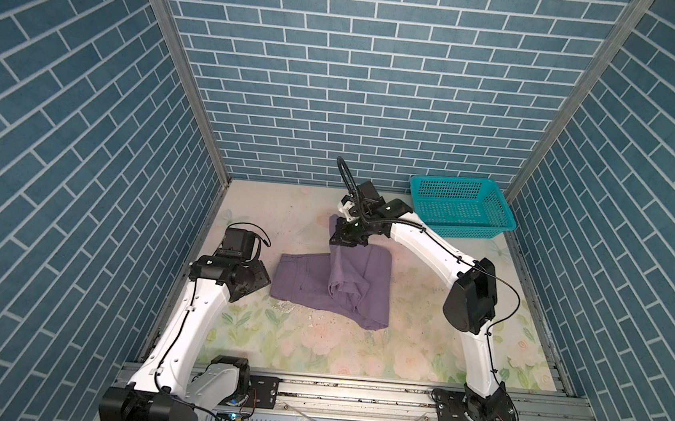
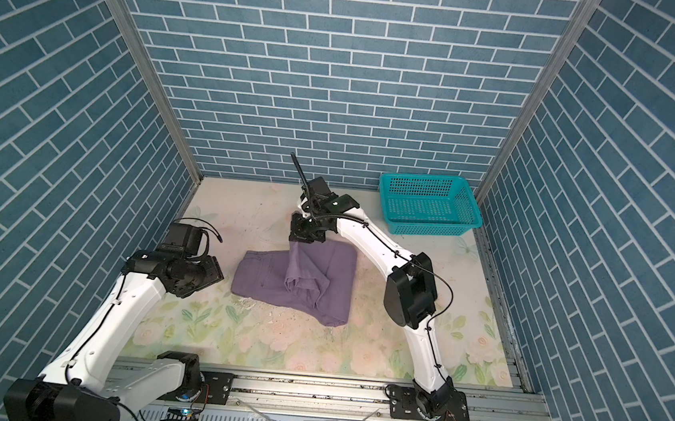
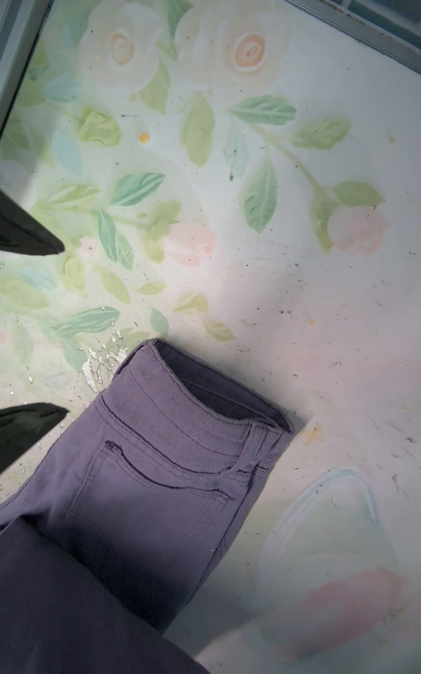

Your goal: Fold and stack the trousers

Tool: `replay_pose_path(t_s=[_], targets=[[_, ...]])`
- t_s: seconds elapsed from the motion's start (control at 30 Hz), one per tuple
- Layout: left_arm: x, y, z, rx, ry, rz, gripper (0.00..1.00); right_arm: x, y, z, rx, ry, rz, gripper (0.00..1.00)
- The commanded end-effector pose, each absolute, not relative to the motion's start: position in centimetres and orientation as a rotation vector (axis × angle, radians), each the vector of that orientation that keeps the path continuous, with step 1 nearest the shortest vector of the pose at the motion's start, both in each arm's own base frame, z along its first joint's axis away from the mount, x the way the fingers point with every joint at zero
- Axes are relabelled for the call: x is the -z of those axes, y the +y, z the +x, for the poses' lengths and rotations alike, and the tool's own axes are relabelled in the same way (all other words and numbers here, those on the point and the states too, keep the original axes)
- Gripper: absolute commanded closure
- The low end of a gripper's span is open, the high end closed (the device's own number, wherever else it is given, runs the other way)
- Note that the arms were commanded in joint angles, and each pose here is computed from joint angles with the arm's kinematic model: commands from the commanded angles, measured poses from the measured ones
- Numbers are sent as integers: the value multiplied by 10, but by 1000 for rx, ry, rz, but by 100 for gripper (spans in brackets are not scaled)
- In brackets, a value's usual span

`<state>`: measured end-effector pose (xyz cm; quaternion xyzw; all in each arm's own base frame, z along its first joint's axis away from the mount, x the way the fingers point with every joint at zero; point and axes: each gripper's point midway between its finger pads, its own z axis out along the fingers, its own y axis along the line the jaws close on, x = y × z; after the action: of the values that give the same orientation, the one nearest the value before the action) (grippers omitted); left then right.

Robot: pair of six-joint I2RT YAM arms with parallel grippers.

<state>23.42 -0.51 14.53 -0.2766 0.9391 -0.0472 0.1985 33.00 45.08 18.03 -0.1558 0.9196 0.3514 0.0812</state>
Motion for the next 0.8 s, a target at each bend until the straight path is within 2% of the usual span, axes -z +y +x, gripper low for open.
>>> replay_pose_path(t_s=[0.0, 0.4, 0.43, 0.5, 0.57, 0.63, 0.77], targets=[[-145, -4, 228, 122, 2655, -778, 34, -193, 481, 326, -1167, 2714, -496, 100], [-137, -4, 229, 115, 2683, -780, 30, -167, 542, 292, -1309, 2740, -628, 100], [-135, -6, 230, 131, 2683, -776, 28, -164, 545, 291, -1320, 2739, -635, 97], [-132, -13, 235, 186, 2681, -762, 24, -163, 553, 288, -1379, 2718, -666, 79], [-128, -22, 240, 256, 2680, -757, 22, -161, 558, 284, -1417, 2712, -687, 65], [-127, -25, 243, 276, 2683, -751, 22, -162, 556, 286, -1410, 2702, -694, 61], [-127, -39, 251, 294, 2694, -691, 22, -184, 544, 306, -1408, 2629, -681, 58]])
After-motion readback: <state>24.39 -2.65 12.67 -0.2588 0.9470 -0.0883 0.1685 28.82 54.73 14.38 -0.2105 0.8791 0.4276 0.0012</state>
